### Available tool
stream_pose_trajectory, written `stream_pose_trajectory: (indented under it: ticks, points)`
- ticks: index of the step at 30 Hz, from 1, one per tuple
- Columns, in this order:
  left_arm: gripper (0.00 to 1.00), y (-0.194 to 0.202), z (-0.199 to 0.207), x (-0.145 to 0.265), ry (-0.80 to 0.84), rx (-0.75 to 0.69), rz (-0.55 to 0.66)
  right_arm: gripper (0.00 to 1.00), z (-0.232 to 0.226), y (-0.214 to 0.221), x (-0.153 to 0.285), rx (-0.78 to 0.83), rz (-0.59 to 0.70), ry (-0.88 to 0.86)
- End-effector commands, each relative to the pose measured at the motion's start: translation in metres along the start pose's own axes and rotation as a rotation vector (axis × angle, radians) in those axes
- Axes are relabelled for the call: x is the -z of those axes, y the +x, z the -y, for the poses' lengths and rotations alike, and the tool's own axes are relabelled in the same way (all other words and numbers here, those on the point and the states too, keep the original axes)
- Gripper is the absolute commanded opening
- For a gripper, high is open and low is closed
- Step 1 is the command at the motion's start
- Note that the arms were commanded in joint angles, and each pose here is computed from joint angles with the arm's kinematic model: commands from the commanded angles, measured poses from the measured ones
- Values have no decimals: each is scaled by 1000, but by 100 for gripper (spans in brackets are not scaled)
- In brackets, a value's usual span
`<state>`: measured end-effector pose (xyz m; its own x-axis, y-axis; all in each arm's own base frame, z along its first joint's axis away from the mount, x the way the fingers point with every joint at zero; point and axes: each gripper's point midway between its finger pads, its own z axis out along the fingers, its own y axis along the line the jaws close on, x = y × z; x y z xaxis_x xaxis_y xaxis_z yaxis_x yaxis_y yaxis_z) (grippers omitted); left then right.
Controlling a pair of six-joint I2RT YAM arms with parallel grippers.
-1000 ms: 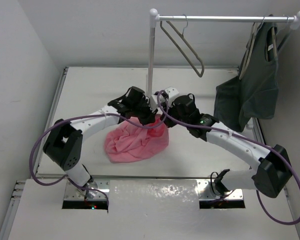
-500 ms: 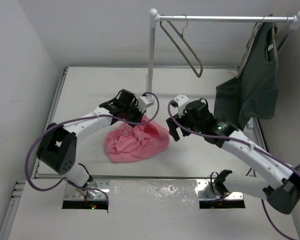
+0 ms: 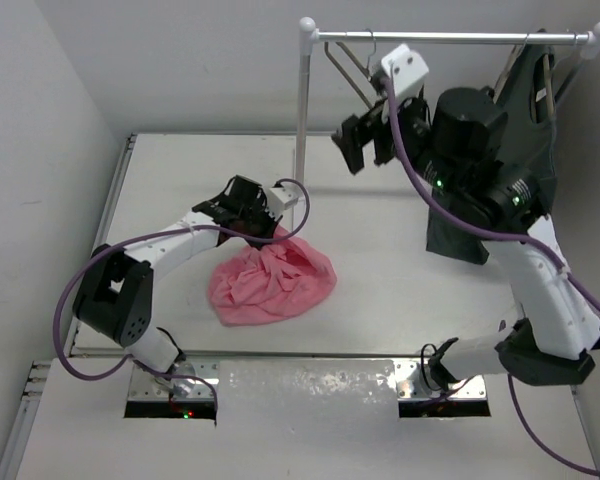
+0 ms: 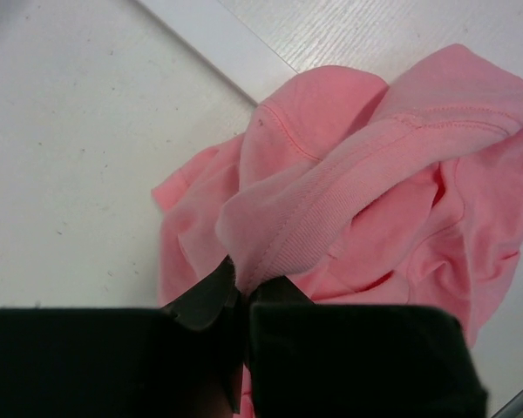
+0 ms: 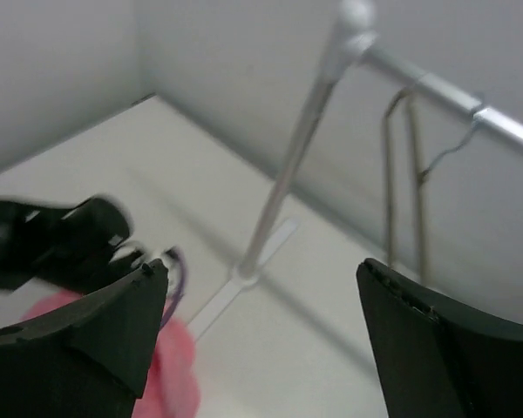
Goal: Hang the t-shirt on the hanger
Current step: Pick up the hanger from the clothesline.
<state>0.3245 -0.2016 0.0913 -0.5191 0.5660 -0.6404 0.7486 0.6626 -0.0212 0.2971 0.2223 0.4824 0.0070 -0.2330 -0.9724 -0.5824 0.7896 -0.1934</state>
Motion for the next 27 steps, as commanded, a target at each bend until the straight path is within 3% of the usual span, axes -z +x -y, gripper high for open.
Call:
stream_pose_trajectory:
  ticks: [1, 2, 6, 12, 16, 20, 25, 26, 27]
  points:
    - [0, -19, -12, 1, -39, -8, 61, 87, 62, -7, -34, 88, -23, 247]
    - [0, -19, -9, 1, -27, -8, 65, 89, 72, -22, -35, 73, 13, 242]
    - [0, -20, -3, 2, 1, -8, 87, 91, 135, 0, -65, -8, -21, 313]
    - [0, -15, -2, 1, -5, -8, 92, 91, 136, 28, -102, -22, -54, 200]
    - [0, -15, -2, 0, -4, -4, 94, 85, 136, 50, -117, -61, -86, 169]
    - [0, -17, -3, 1, -11, -5, 101, 62, 143, 77, -131, -67, -149, 187]
    - [0, -16, -4, 4, -24, -8, 103, 43, 145, 93, -134, -44, -190, 196]
    - [0, -16, -4, 4, -23, -7, 104, 37, 146, 93, -134, -31, -193, 197]
    - [0, -16, -3, 4, -21, -7, 105, 23, 147, 95, -133, -28, -198, 202]
